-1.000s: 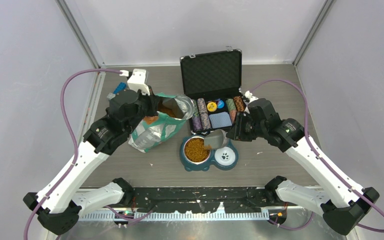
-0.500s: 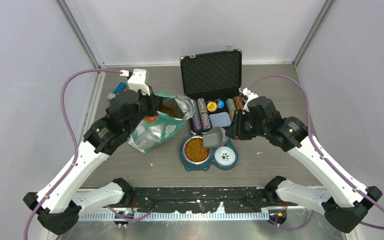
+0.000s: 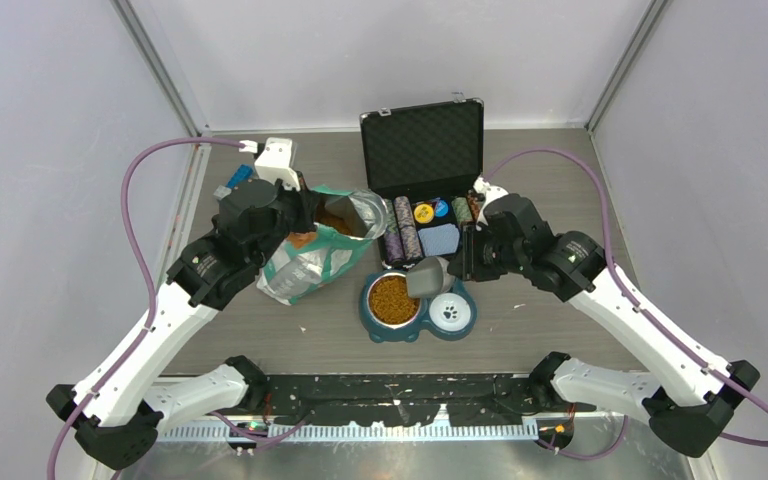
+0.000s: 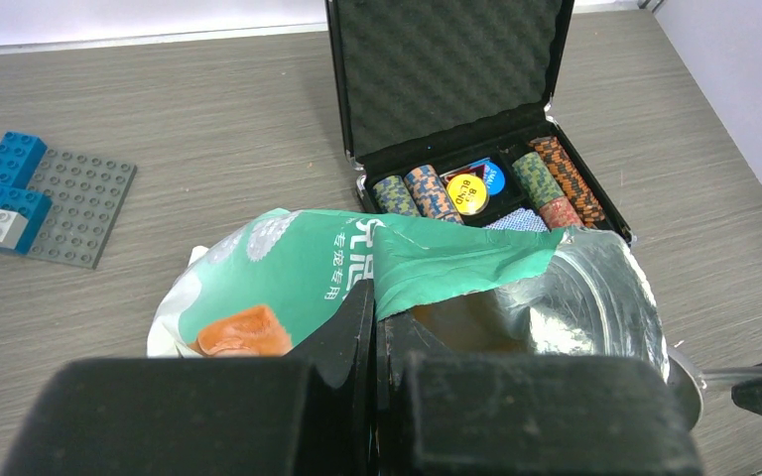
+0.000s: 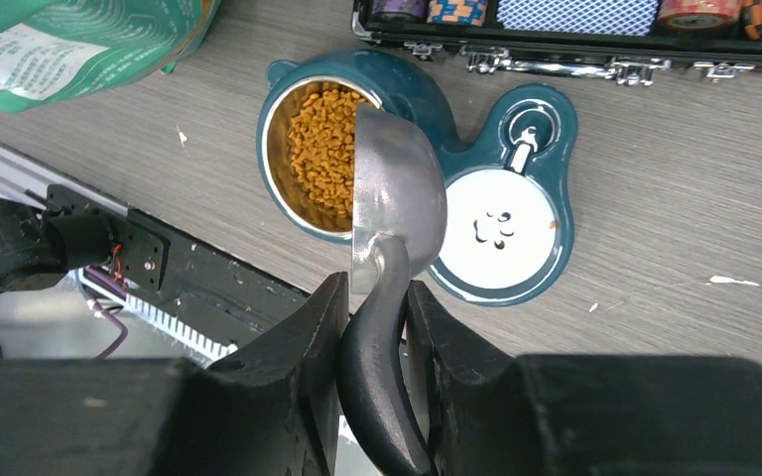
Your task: Serve the pet food
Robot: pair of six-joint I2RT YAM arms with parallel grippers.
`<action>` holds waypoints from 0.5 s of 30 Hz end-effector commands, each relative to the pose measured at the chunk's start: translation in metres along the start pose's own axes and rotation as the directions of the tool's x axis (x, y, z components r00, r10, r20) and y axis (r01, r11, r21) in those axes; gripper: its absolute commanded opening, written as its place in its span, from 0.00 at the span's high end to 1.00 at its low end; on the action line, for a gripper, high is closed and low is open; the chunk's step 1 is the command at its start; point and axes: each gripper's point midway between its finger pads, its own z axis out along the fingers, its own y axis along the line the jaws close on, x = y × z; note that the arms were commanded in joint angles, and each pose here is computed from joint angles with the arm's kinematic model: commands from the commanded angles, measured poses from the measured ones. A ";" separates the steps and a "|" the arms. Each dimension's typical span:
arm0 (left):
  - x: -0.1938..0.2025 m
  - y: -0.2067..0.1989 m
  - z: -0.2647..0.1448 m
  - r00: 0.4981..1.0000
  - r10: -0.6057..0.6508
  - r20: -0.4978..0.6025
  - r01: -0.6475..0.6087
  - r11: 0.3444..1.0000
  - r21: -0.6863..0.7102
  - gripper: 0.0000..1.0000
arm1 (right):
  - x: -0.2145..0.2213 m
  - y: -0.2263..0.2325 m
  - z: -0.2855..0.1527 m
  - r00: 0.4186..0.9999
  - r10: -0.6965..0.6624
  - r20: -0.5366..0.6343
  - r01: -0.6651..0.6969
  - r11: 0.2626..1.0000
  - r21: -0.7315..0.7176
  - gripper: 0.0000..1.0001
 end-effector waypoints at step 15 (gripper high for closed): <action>-0.029 -0.006 -0.009 0.994 -0.054 0.093 0.051 0.998 0.034 1.00 | -0.099 0.063 -0.156 0.859 0.001 0.512 0.162 0.948 -0.274 0.95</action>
